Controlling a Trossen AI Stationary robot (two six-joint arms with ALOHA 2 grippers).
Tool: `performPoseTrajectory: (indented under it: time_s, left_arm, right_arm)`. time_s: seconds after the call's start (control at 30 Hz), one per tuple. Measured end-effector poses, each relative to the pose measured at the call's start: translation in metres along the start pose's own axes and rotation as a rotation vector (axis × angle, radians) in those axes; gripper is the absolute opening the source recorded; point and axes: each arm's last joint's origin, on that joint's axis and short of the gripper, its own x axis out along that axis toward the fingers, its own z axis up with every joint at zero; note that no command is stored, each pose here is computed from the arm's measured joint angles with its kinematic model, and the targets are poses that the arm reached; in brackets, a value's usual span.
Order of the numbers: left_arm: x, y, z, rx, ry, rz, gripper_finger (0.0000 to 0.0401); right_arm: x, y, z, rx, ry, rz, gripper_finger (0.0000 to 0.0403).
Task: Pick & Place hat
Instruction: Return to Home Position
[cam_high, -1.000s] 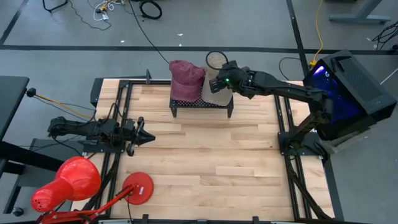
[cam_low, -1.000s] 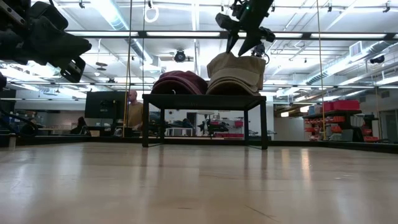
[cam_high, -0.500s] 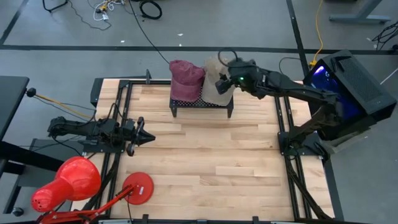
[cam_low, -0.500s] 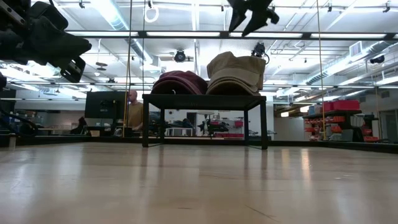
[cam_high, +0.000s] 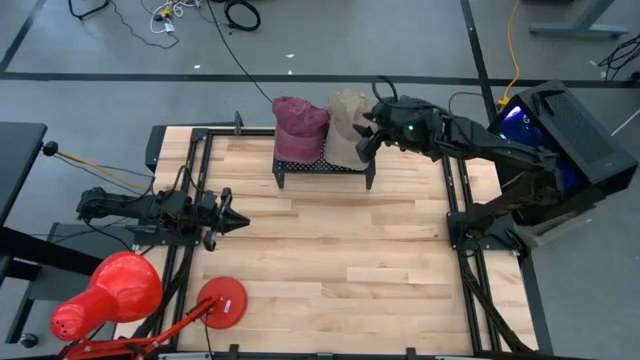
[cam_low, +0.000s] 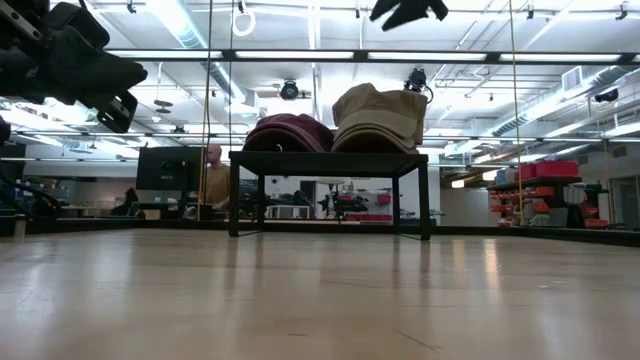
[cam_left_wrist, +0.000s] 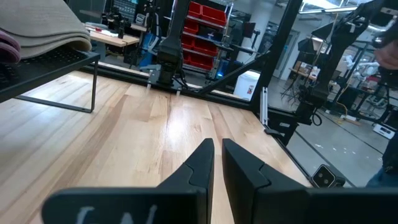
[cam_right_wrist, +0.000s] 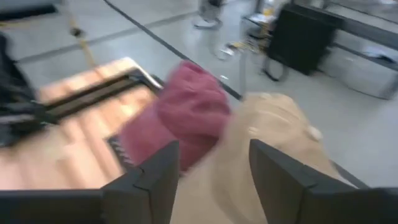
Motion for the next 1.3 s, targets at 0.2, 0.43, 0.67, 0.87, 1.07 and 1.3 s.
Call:
performPoseTrajectory:
  time_s: [0.2,0.43,0.67,0.87,1.07,1.3]
  left_arm:
    - [0.0,0.0,0.0,0.0,0.0,0.0,0.0039]
    - [0.0,0.0,0.0,0.0,0.0,0.0,0.0039]
    - [0.0,0.0,0.0,0.0,0.0,0.0,0.0039]
    - [0.0,0.0,0.0,0.0,0.001,0.0,0.0039]
    - [0.0,0.0,0.0,0.0,0.0,0.0,0.0039]
    - [0.0,0.0,0.0,0.0,0.0,0.0,0.0039]
  right_arm:
    - [0.003,0.02,-0.007,-0.006,-0.025,0.19,0.0154]
    - [0.018,0.046,-0.033,-0.02,-0.036,0.405,0.008]
    - [0.027,0.069,-0.066,-0.054,-0.047,0.524,0.0006]
    - [0.024,0.09,-0.092,-0.15,-0.151,0.607,0.0004]
    - [0.007,0.104,-0.12,-0.205,-0.258,0.699,0.0002]
    - [-0.005,0.1,-0.155,-0.265,-0.227,0.738,0.0001]
